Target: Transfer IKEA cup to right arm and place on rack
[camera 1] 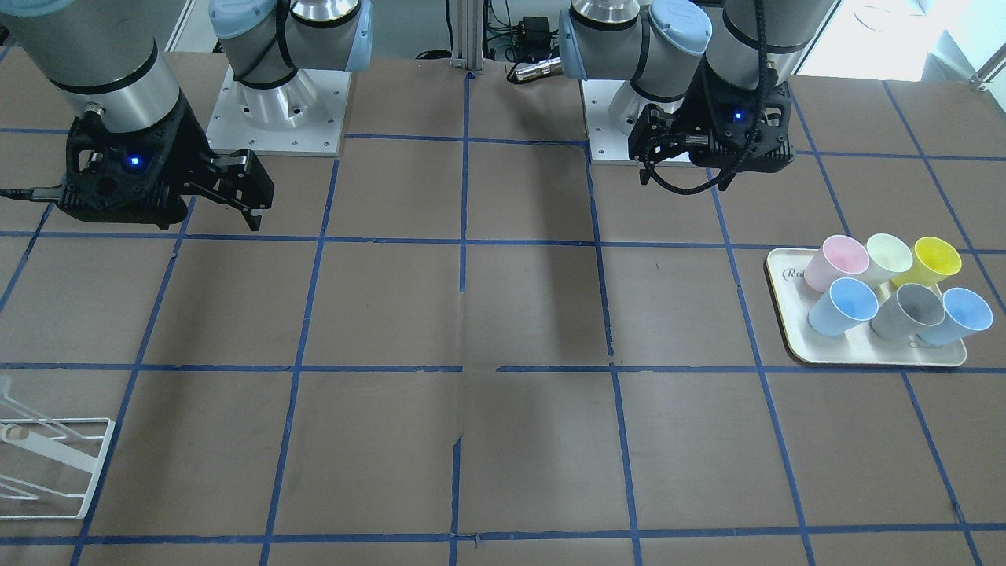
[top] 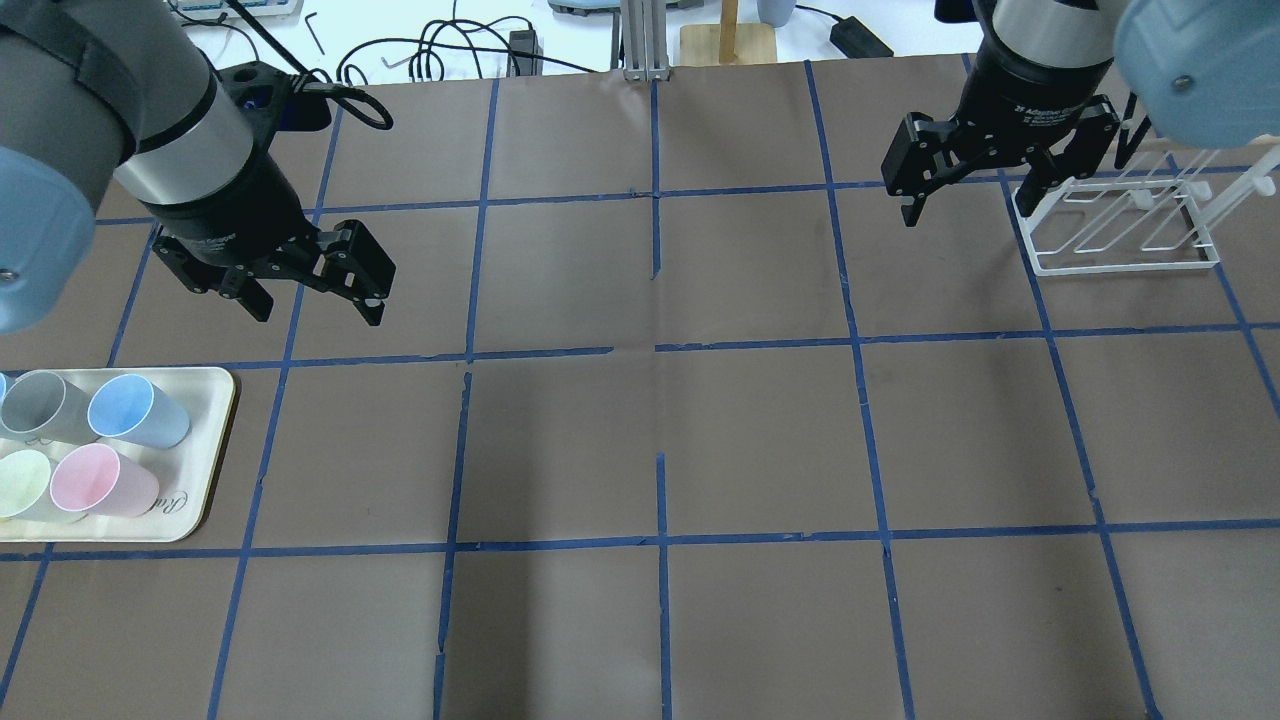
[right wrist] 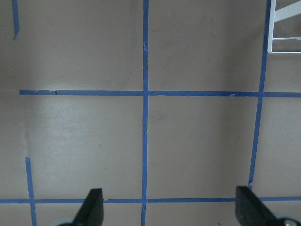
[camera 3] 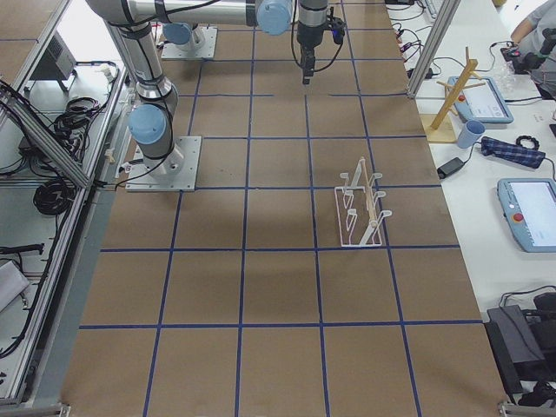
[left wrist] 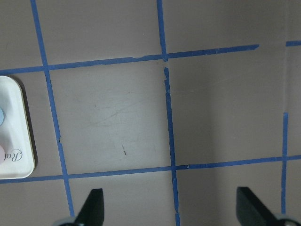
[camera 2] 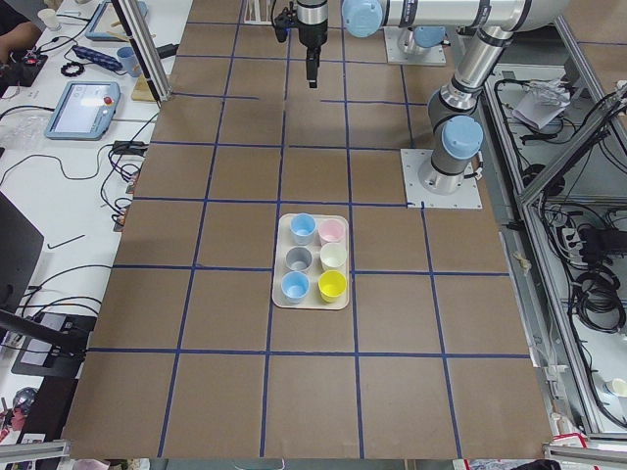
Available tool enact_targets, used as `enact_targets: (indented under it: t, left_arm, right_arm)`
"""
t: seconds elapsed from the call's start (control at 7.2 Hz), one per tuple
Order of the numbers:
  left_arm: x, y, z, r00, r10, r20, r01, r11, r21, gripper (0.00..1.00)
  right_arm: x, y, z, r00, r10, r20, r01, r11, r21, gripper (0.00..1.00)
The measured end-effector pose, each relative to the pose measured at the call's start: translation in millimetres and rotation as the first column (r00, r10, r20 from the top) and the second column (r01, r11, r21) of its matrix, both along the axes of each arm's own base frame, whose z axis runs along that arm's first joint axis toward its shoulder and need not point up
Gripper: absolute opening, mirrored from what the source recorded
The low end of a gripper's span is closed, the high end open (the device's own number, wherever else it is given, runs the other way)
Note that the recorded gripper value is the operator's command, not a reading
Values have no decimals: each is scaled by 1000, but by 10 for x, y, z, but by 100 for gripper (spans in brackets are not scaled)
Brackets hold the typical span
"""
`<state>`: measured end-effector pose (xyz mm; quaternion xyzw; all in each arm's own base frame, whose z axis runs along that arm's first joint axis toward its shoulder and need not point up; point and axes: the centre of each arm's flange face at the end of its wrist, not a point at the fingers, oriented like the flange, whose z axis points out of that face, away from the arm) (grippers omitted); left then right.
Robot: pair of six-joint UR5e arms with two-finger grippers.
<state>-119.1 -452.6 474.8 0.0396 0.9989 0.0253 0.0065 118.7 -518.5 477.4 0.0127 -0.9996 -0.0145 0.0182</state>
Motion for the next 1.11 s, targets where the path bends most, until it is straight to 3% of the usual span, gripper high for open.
enact_targets:
  t: [0.69,1.11]
  left_arm:
    - [15,-11,109,1000,3,9,-3,1000,-24,100]
    - [79,-3,76,1000,14,14,-14,1000,-17,100]
  right_arm:
    - [-3,31,39,1000,4,-4,-4,1000,-12,100]
    - [-5,-47,47,1000,17,-7,-17,998,-60,100]
